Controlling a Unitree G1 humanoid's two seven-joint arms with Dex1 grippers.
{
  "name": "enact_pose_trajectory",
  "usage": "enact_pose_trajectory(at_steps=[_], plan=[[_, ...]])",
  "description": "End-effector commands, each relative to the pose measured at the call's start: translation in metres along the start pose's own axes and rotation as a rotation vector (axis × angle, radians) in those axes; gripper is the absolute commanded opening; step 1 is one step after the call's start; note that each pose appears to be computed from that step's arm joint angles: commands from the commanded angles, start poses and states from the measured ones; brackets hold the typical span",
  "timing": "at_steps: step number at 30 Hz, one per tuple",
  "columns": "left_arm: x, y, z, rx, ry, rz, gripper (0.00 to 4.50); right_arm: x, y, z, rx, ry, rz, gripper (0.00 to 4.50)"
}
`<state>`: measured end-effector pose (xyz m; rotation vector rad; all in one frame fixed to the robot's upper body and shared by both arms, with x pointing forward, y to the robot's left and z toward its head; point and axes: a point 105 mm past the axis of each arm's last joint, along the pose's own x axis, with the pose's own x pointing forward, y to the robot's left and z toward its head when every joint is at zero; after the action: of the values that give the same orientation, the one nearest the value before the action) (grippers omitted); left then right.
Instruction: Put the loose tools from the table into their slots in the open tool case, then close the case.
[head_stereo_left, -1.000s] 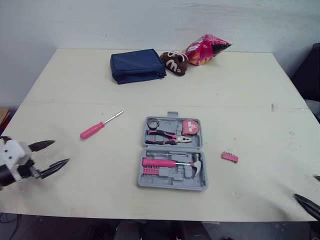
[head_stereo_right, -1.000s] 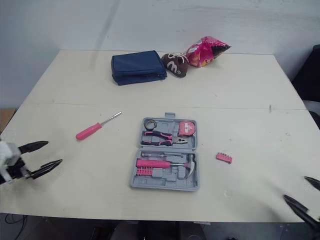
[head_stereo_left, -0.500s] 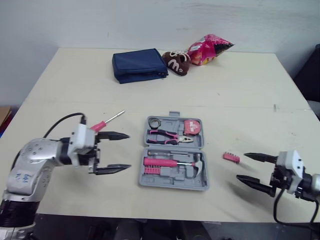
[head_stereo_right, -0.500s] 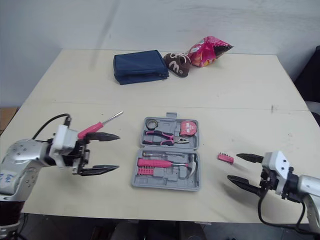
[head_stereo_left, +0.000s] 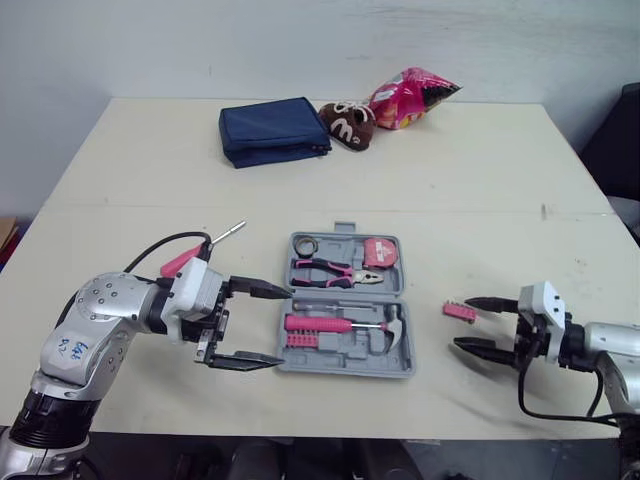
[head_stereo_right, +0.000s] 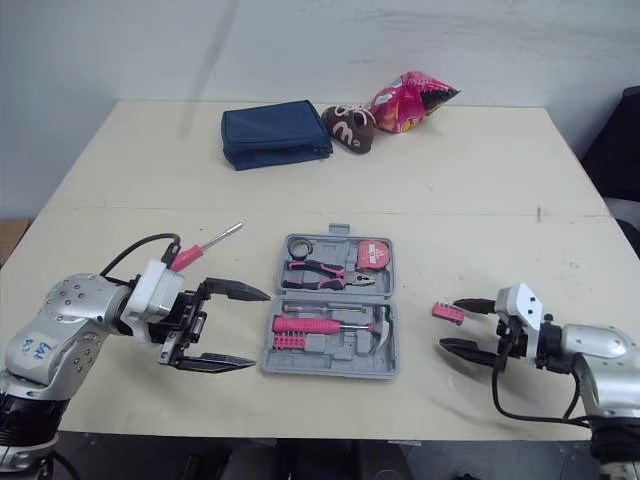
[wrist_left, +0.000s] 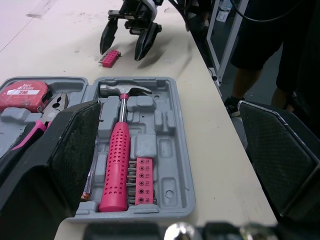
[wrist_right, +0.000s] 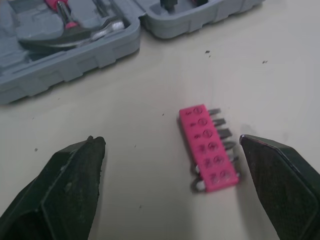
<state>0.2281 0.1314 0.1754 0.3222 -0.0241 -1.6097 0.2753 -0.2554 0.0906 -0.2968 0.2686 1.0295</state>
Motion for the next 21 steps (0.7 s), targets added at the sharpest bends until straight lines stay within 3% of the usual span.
enact_pose_trajectory(at_steps=[1, 21], plan=[[0.002, -0.002, 0.009, 0.040, -0.002, -0.023, 4.44, 0.000, -0.004, -0.005, 0.009, 0.011, 0.002, 4.50], [0.003, -0.004, 0.009, 0.047, 0.016, -0.036, 4.44, -0.011, -0.006, -0.033, -0.016, 0.097, -0.015, 4.50]])
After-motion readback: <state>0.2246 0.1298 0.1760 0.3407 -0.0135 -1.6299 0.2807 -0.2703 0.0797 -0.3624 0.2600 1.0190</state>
